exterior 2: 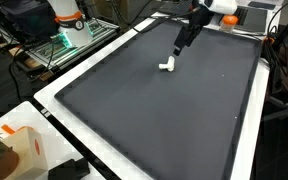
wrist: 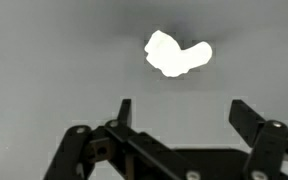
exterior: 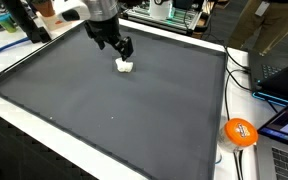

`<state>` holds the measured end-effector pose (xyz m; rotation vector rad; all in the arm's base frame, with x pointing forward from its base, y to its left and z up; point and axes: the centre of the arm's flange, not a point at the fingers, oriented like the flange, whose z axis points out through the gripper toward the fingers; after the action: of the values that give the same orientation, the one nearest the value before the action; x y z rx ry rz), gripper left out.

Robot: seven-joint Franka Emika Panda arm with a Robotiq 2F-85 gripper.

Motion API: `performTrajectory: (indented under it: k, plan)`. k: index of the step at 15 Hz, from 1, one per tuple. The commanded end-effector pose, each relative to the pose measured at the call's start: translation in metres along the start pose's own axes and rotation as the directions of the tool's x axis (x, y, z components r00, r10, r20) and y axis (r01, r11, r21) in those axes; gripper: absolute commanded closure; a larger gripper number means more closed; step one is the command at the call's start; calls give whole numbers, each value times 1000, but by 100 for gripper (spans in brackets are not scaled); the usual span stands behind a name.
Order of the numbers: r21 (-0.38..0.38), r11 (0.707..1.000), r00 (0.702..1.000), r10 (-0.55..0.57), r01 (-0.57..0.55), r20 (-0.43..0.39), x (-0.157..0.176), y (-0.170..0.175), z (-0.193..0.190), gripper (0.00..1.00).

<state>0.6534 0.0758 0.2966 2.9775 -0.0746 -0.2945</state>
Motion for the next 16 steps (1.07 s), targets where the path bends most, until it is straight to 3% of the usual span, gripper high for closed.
performTrajectory:
  k: [1,5,11,16]
  plan:
    - [6,1000,1000,2,-2,-1,4,-1,2,0]
    - [13,1000,1000,6,-6,-6,13,-3,4,0]
    - [-13,1000,997,22,-21,75,26,-1,5,0]
    - [-16,1000,996,27,-26,90,42,-6,10,0]
